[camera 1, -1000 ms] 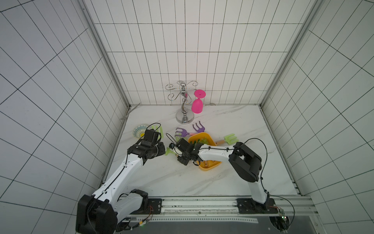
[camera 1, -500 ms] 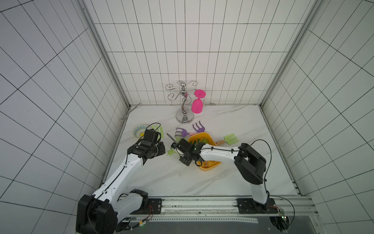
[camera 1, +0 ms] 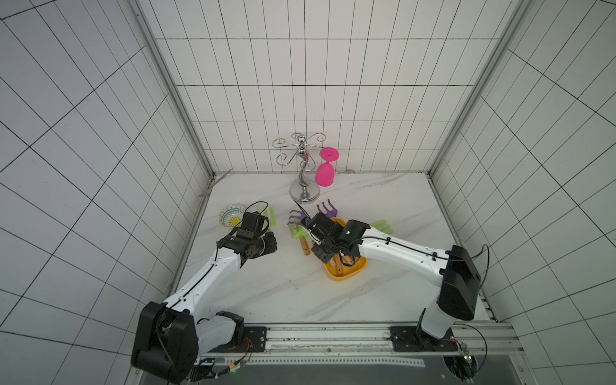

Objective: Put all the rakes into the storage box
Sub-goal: Pick up the rake at the center of the board, then place the rake in the storage box.

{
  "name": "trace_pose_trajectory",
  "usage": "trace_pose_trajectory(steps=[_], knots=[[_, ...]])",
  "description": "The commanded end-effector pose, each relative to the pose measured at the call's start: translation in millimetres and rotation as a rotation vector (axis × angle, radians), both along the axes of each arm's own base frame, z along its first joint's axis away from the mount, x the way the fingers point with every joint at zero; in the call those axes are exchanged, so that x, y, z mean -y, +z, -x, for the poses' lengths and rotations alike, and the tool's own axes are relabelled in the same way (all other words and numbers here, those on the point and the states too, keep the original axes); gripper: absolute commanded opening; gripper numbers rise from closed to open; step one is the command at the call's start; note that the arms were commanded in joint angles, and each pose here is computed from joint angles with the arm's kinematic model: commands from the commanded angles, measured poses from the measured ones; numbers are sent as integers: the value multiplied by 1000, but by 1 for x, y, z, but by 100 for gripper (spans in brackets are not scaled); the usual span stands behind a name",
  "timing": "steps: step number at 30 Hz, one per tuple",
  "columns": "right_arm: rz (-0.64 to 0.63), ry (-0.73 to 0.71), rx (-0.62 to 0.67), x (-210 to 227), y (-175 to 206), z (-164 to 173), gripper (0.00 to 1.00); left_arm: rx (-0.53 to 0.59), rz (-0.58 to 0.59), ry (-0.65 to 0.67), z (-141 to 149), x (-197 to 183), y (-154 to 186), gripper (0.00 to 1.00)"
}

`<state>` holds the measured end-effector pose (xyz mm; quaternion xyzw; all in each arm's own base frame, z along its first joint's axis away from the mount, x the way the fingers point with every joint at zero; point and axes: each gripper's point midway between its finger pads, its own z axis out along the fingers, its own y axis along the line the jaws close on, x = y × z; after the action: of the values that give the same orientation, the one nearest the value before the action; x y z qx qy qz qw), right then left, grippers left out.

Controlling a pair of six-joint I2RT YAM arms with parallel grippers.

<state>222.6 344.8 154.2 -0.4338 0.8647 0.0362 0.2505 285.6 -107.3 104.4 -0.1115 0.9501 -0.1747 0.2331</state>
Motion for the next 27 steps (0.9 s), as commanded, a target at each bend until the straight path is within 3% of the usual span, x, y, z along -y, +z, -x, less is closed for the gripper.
trace_pose_trajectory(steps=[1,11,21,27], knots=[[41,-131,1,38,10,-11,11,21,37,-23,-5,17,-8,9],[72,-293,-81,96,-1,-3,12,-29,37,-71,8,50,-49,9],[97,-319,-191,98,-28,13,13,-59,40,-94,11,62,-70,9],[191,-304,-217,93,-47,8,13,-82,32,-100,12,65,-81,9]])
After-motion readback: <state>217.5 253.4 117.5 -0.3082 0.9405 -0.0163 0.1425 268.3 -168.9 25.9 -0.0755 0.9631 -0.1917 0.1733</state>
